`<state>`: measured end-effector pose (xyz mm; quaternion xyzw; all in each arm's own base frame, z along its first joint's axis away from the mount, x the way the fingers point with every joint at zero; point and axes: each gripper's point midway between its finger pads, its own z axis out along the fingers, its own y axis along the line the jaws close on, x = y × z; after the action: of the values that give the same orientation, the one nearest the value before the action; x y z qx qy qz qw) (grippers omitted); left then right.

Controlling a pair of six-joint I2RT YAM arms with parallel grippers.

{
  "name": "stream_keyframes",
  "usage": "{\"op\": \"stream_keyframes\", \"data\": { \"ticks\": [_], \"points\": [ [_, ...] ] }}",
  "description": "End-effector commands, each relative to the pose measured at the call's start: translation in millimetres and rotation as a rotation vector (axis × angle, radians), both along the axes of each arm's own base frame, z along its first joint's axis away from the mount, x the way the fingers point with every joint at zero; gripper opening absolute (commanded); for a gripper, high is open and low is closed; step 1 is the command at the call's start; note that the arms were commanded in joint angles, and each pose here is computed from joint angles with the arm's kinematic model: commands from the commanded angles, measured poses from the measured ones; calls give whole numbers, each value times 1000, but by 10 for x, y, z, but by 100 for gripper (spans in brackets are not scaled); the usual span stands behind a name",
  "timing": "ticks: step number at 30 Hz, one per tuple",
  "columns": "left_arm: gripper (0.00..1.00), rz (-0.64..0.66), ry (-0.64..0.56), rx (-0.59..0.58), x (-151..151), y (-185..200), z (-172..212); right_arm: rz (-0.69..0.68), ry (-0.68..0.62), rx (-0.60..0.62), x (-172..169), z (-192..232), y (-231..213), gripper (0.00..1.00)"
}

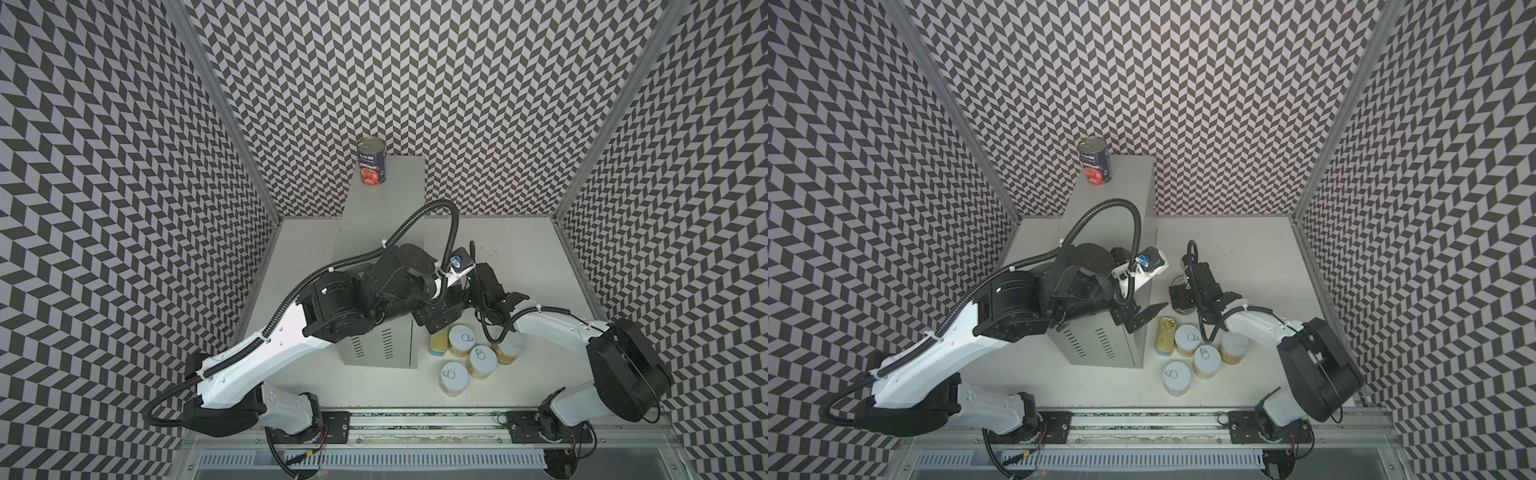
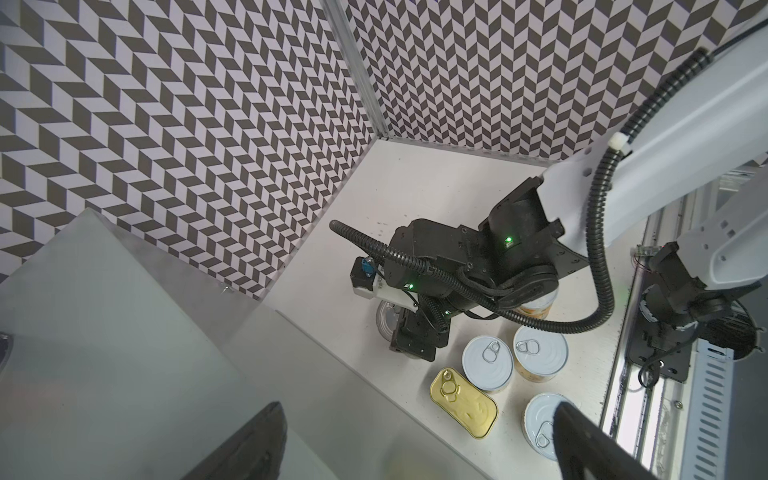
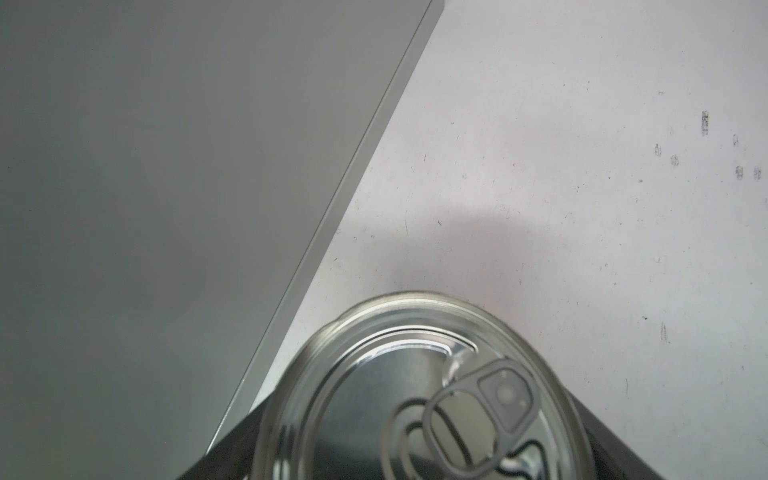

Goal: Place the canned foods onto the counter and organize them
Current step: 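Lower the right gripper around the blue-labelled can while the left arm swings inward, then close the right gripper and lift the blue-labelled can while the left arm draws back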

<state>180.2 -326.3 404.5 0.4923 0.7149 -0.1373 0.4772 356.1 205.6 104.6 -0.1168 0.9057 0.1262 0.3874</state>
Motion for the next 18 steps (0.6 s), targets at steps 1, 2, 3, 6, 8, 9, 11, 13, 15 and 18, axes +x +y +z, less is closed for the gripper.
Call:
{"op": "stream_keyframes", "data": {
  "ticks": [1,2,3,6,8,9,11,13,15,18],
  "points": [
    [100,41,-39,-7,105,-7,20,-7,-119,52,178,423,76,71],
    [100,45,-40,-8,119,-4,12,-3,-128,53,183,464,83,70],
    [100,51,-42,-10,135,-5,6,-1,-134,53,184,500,85,70],
    [100,69,-47,-25,179,21,12,-1,-149,48,196,593,75,67],
    [100,82,-53,-36,208,46,18,-4,-163,46,203,668,63,66],
    [100,90,-57,-41,230,68,19,-4,-173,46,209,721,62,65],
    [100,104,-64,-60,264,115,47,-10,-187,50,215,810,51,64],
    [100,116,-65,-78,296,163,62,-17,-204,54,223,897,39,63],
    [100,125,-72,-99,325,223,90,-23,-227,56,230,1000,21,62],
    [100,140,-74,-127,368,308,112,-29,-257,63,234,1143,4,62]
  ]
}}
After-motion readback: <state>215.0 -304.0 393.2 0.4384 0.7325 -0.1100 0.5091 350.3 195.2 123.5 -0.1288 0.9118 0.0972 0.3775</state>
